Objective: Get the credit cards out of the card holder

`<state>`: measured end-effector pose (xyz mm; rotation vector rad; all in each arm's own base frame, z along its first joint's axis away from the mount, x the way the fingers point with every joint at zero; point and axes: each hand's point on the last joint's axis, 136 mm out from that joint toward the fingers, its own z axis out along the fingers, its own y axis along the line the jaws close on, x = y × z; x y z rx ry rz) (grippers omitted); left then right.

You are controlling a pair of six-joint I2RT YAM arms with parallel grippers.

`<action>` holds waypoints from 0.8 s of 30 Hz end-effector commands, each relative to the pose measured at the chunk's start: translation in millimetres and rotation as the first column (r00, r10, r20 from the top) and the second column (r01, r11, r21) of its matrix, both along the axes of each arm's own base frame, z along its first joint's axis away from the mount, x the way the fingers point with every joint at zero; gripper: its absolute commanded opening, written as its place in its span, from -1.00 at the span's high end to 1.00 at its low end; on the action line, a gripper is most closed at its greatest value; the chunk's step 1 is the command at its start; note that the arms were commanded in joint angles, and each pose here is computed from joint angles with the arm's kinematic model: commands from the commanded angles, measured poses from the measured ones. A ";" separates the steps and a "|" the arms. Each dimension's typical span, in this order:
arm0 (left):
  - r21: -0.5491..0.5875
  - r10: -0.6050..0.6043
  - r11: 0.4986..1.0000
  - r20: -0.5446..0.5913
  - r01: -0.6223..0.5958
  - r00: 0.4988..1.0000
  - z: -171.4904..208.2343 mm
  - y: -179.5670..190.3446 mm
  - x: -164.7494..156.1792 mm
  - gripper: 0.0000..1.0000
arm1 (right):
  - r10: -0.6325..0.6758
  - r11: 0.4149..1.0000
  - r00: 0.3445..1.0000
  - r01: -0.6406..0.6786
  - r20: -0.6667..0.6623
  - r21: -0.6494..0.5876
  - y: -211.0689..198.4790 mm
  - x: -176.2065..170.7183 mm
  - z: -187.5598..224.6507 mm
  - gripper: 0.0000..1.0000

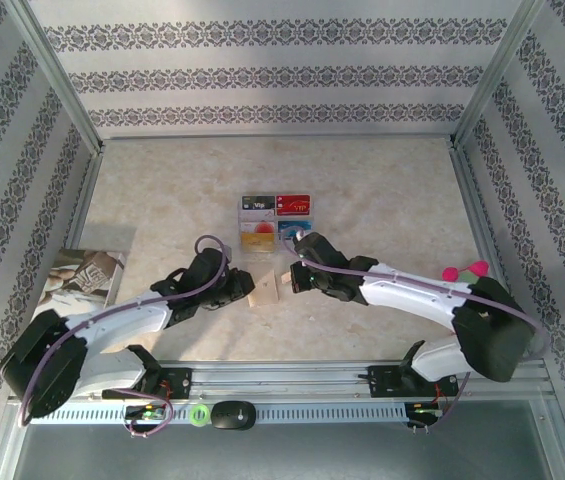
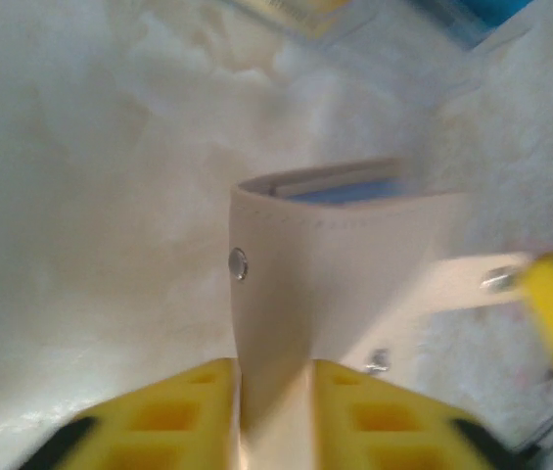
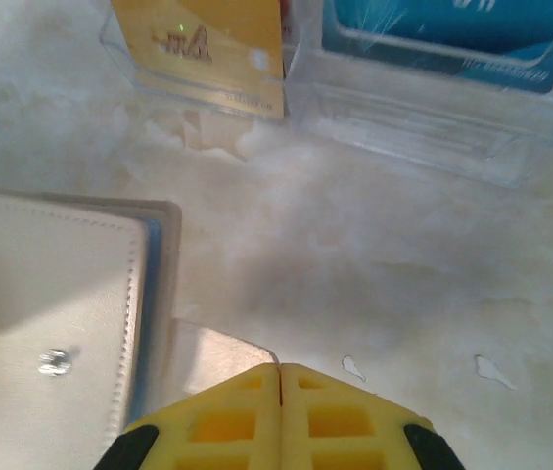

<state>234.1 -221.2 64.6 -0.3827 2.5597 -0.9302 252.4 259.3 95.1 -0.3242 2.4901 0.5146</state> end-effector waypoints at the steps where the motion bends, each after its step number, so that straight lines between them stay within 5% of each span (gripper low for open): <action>1: 0.004 -0.046 0.999 -0.052 0.046 0.998 -18.2 -9.5 -9.3 0.06 | -0.046 0.998 0.999 0.045 0.018 0.031 -8.8 0.7 12.4 1.00; 5: 0.016 -0.039 0.999 -0.091 0.041 0.995 -30.8 -8.9 -12.4 -0.05 | -0.074 0.996 0.996 0.073 0.039 0.047 -13.2 -8.3 22.0 1.00; 13: 0.052 -0.013 0.999 0.001 0.013 1.000 -8.1 6.1 -8.9 -0.29 | -0.068 0.993 0.998 0.066 0.017 0.098 2.7 -17.2 38.4 1.00; 24: 0.111 0.010 0.993 0.143 -0.026 0.990 28.3 36.0 -12.4 -0.55 | 0.124 0.972 0.991 -0.133 0.054 0.196 68.6 -24.2 77.4 1.00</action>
